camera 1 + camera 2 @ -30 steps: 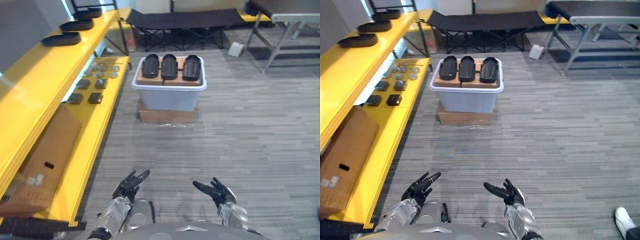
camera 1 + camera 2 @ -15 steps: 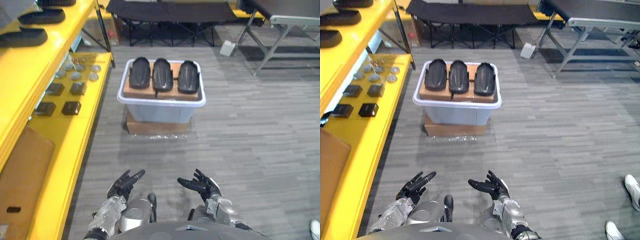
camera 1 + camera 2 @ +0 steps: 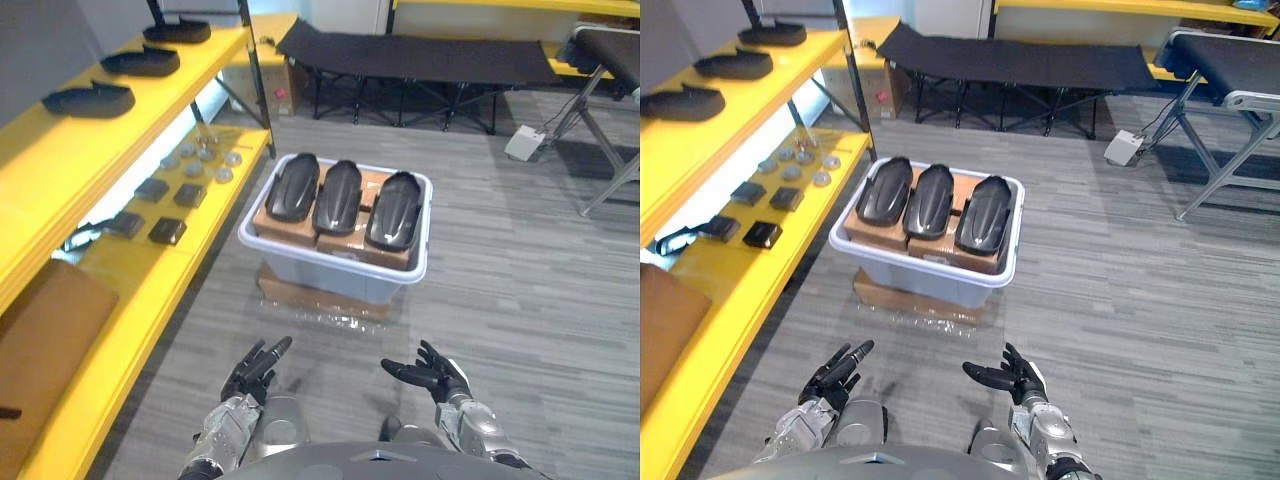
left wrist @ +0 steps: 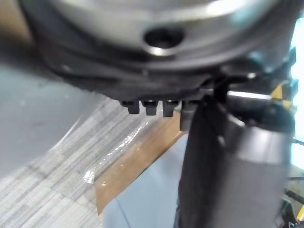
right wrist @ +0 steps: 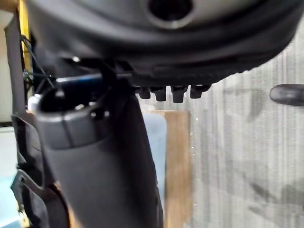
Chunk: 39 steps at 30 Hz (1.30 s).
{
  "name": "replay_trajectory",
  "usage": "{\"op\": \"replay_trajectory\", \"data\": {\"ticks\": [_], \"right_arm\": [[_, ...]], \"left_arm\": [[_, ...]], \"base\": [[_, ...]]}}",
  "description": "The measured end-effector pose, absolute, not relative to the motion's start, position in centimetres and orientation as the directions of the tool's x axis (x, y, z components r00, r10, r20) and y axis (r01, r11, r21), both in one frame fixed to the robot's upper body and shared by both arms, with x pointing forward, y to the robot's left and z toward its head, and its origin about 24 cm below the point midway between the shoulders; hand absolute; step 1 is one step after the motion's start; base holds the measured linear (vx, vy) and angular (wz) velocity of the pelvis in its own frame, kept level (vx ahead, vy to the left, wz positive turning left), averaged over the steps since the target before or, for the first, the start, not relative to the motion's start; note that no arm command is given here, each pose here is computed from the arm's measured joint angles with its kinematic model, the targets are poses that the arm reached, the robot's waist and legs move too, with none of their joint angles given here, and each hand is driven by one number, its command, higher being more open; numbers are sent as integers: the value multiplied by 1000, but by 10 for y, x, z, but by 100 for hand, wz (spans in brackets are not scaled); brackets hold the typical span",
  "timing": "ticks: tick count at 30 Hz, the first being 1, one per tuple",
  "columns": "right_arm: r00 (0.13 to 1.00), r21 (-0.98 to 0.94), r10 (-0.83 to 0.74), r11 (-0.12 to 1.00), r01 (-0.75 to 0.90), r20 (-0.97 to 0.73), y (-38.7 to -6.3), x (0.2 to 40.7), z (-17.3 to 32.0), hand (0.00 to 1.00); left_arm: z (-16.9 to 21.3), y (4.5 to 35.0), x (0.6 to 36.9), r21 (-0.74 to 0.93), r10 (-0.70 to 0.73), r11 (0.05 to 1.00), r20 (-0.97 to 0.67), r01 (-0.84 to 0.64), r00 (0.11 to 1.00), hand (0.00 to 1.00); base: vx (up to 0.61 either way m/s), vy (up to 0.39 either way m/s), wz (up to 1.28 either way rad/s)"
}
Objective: Walk over and take three plastic housings, then place them on the shelf
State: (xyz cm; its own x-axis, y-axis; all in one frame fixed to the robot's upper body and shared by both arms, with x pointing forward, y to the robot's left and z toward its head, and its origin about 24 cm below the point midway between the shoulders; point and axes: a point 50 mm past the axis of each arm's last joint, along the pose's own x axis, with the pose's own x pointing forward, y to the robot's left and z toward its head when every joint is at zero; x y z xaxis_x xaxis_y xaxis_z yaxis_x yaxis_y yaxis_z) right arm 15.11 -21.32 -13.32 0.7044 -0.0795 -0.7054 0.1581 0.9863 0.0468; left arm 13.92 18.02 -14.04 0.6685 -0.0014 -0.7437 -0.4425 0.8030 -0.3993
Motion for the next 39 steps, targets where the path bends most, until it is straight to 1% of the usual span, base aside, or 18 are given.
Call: {"op": "replay_trajectory", "data": {"ticks": [2,4,9,12,14,17,20,22,23,24,26,27,28,30,33,38,39], "right_arm": [[753,33,-128,980,195,-646,-217,159,-122,100],[786,30,-143,979,201,-601,-216,163,-114,100],[867,113,-182,959,261,-463,-183,179,-86,100],[884,112,-234,947,301,-404,-185,187,-72,100],[885,110,-278,934,340,-373,-192,191,-65,100],[862,94,-379,897,431,-337,-217,195,-56,100],[851,53,-431,883,466,-299,-243,204,-44,100],[845,43,-460,872,488,-272,-262,216,-32,100],[843,44,-466,868,494,-270,-267,221,-30,100],[838,65,-476,859,509,-267,-275,234,-25,100],[837,100,-481,849,519,-261,-282,260,-12,100],[835,116,-496,839,532,-238,-288,277,1,100],[834,120,-505,835,537,-220,-292,285,9,100],[839,135,-526,829,543,-143,-308,313,46,100],[837,149,-543,824,547,-71,-320,331,80,100],[821,126,-566,812,570,-71,-329,348,107,100],[818,147,-571,805,575,-75,-329,352,113,100]], "left_arm": [[-139,176,142,-385,-8,826,-737,-411,676,100],[-139,173,143,-373,-9,836,-744,-404,668,100],[-133,179,153,-300,-34,910,-743,-287,669,100],[-133,178,149,-305,-44,909,-748,-284,662,100],[-133,179,147,-307,-45,908,-748,-285,663,100],[-137,183,135,-295,-42,909,-767,-293,640,100],[-137,186,131,-296,-53,913,-768,-281,638,100],[-137,189,129,-300,-60,914,-766,-272,640,100],[-137,190,129,-300,-60,915,-763,-271,644,100],[-135,192,131,-304,-58,915,-750,-265,659,100],[-129,198,140,-315,-51,914,-714,-256,698,100],[-122,201,152,-322,-47,917,-677,-238,735,100],[-118,203,159,-325,-49,919,-656,-224,753,100],[-107,201,179,-340,-59,922,-598,-187,799,100],[-96,202,194,-355,-56,920,-533,-164,844,100],[-87,206,209,-375,-36,911,-485,-171,874,100],[-86,205,212,-377,-34,911,-474,-168,880,100]], "base": [[286,29,17],[205,160,-5],[212,196,-15],[112,149,-36],[46,64,-12],[10,8,-1],[-56,-12,0],[-92,10,8],[-129,11,16],[-156,16,16],[-181,8,16],[-211,-39,13],[-269,-52,22],[-245,-35,30],[-164,0,12],[-26,26,7],[14,33,6]]}}
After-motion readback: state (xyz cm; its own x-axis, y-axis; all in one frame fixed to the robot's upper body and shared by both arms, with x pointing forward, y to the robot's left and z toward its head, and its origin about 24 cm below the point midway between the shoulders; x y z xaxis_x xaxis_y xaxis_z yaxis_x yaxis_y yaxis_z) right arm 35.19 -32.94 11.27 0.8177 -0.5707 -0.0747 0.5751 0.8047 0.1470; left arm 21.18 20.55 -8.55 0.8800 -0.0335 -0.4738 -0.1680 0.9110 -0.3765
